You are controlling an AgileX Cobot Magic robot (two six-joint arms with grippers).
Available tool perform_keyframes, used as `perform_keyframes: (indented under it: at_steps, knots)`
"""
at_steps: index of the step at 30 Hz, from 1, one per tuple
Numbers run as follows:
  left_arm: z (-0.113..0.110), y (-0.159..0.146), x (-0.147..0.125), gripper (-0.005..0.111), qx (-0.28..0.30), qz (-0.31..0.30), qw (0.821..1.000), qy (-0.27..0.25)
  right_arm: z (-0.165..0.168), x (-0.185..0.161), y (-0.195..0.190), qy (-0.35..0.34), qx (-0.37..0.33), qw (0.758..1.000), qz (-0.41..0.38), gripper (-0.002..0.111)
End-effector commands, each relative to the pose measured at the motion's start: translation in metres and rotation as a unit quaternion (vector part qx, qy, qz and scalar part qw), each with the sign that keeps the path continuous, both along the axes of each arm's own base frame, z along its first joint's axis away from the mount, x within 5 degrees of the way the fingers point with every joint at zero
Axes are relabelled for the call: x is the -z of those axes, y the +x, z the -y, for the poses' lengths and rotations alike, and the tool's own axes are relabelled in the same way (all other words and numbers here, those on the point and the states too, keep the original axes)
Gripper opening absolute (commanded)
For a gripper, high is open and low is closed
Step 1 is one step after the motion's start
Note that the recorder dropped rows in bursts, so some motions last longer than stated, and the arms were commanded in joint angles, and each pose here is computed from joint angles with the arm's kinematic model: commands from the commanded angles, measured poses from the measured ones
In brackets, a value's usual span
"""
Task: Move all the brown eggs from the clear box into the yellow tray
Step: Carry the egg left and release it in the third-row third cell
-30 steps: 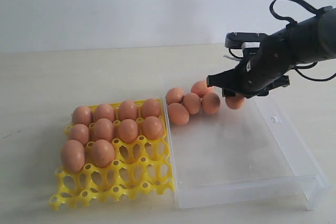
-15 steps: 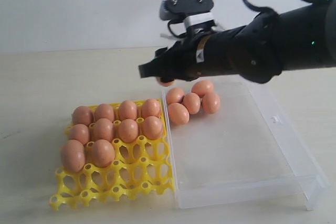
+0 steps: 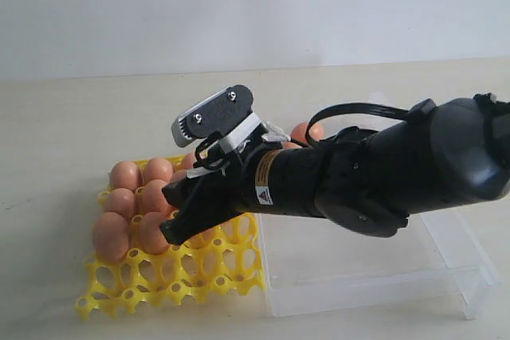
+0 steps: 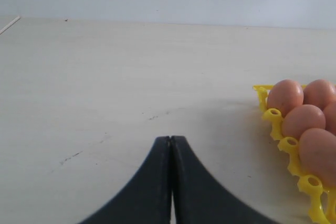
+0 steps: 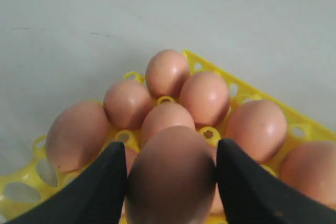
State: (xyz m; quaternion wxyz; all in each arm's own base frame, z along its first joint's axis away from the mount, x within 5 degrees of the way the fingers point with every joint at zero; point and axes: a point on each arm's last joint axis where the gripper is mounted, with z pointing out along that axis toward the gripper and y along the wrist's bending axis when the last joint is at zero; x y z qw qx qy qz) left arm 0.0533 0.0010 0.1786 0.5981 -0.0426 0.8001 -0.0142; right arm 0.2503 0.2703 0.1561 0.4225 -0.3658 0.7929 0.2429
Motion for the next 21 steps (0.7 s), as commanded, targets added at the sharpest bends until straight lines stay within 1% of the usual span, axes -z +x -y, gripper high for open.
perform_keyframes:
  at_steps: [1,13,15,18,21]
  knots:
    - [0.000,0.000,-0.003,0.000,0.002,0.010,1.000,-0.004,0.000,0.008,-0.005,0.007,-0.017,1.000,0.004,0.000]
    - [0.000,0.000,-0.003,0.000,0.002,0.010,1.000,-0.004,0.000,0.023,-0.006,0.004,-0.021,1.000,-0.006,0.001]
    - [0.000,0.000,-0.003,0.000,0.002,0.010,1.000,-0.004,-0.001,0.024,-0.006,0.011,-0.024,1.000,-0.005,0.005]
    - [0.000,0.000,-0.003,0.000,0.002,0.010,1.000,-0.004,-0.002,0.024,-0.006,0.015,-0.025,1.000,-0.003,0.018]
    - [0.000,0.000,-0.003,0.000,0.002,0.010,1.000,-0.004,-0.002,0.024,-0.006,0.015,-0.024,1.000,-0.003,0.037]
